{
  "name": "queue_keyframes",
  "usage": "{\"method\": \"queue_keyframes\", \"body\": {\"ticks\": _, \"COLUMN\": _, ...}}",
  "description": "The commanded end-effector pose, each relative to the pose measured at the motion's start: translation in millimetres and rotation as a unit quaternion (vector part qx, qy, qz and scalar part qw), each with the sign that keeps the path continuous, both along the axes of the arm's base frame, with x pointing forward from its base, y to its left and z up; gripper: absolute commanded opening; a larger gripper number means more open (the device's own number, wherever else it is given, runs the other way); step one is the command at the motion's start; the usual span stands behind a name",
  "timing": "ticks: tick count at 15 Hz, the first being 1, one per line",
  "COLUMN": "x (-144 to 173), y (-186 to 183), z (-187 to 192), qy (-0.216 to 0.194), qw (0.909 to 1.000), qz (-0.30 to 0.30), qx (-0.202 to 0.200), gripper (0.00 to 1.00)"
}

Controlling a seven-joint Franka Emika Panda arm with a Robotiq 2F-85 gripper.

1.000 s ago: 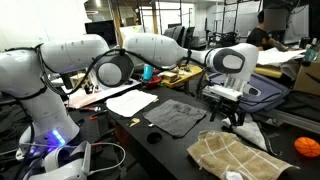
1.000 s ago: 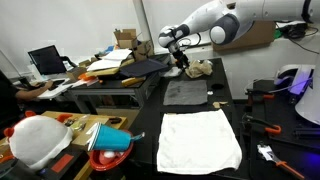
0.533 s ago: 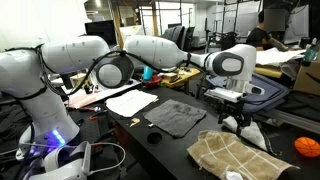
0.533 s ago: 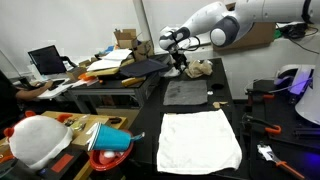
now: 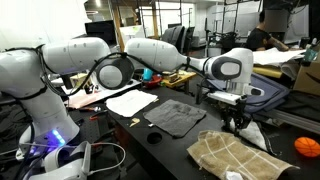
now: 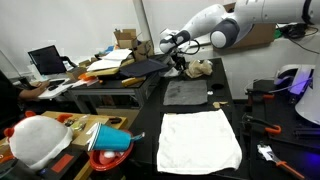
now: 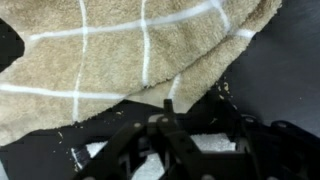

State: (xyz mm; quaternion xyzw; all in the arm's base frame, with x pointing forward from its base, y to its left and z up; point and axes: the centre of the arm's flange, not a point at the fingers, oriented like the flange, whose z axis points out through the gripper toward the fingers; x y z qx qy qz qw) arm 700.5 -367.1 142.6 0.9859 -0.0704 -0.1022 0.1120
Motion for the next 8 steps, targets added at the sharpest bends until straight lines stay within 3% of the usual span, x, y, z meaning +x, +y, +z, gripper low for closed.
{"method": "queue_keyframes", "body": {"ticks": 1, "x": -11, "y": 8, "z": -1, "qy": -0.009, "qw": 0.9994, "qz": -0.001, "qx": -0.034, "gripper": 0.18}}
{"method": "queue_keyframes", "body": {"ticks": 4, "x": -11, "y": 9, "z": 2, "qy": -0.002, "qw": 0.9993, "qz": 0.003, "qx": -0.036, "gripper": 0.00}}
{"method": "queue_keyframes", "body": {"ticks": 5, "x": -12, "y": 10, "z": 3, "qy": 0.006, "qw": 0.9992, "qz": 0.006, "qx": -0.038, "gripper": 0.23}}
{"method": "queue_keyframes", "body": {"ticks": 6, "x": -13, "y": 11, "z": 6, "qy": 0.008, "qw": 0.9990, "qz": 0.007, "qx": -0.043, "gripper": 0.36}}
{"method": "queue_keyframes", "body": {"ticks": 7, "x": -14, "y": 12, "z": 9, "qy": 0.011, "qw": 0.9987, "qz": 0.006, "qx": -0.050, "gripper": 0.36}}
{"method": "queue_keyframes", "body": {"ticks": 8, "x": -15, "y": 12, "z": 12, "qy": 0.015, "qw": 0.9982, "qz": 0.007, "qx": -0.058, "gripper": 0.44}}
